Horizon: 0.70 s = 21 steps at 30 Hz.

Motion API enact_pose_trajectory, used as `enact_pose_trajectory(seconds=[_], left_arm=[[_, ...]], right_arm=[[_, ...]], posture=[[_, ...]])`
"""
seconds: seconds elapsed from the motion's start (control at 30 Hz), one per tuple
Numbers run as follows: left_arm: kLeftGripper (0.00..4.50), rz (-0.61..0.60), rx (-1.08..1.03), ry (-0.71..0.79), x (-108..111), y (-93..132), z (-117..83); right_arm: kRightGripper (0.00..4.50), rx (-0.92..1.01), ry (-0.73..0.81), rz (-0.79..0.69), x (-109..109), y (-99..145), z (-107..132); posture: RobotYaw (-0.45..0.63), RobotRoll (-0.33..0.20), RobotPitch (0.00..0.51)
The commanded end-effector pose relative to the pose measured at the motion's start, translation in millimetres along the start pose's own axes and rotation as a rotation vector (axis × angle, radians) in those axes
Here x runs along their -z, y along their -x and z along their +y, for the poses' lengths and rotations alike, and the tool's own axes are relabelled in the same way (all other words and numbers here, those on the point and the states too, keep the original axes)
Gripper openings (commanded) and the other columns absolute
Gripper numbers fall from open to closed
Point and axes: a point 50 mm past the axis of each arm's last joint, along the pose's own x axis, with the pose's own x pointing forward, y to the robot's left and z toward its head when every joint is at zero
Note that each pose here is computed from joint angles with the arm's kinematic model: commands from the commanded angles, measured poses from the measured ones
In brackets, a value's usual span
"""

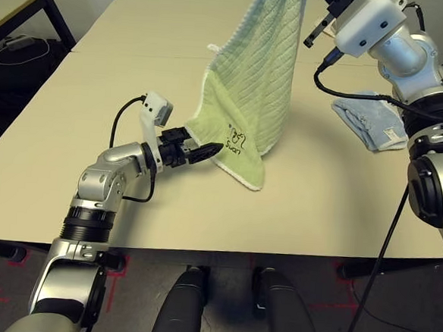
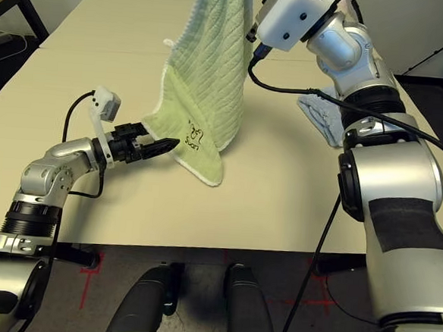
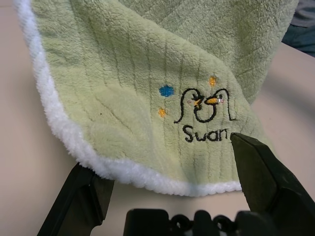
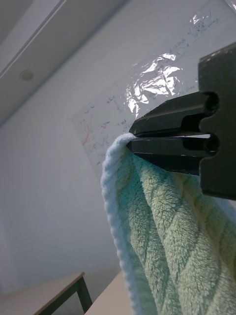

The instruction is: Fold the towel and set it aside.

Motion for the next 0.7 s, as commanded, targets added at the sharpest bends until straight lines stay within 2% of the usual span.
enact_pose_trajectory(seconds=[0.03, 0.3, 0.5, 0.7], left_arm=[[4.50, 0.008, 0.008, 0.004, -3.0, 3.2, 2.0], [4.50, 0.008, -0.050, 0.063, -7.2, 14.9, 20.0], [4.50, -0.074, -0.081, 0.168, -23.3, -5.6, 35.2], [4.50, 0.014, -0.019, 0.303, -17.6, -10.1, 35.6]], right_arm=[[0.04, -0.003, 0.020, -0.003, -0.2, 0.4, -4.8], [0.04, 0.000, 0.015, -0.011, -1.4, -1.4, -5.6], [0.04, -0.015, 0.002, -0.017, -2.1, -2.9, -0.7], [0.04, -0.015, 0.002, -0.022, -2.3, -1.4, -2.2]], posture=[[0.04, 0.000, 0.093], [0.05, 0.000, 0.100], [0.05, 0.000, 0.101], [0.03, 0.000, 0.100]])
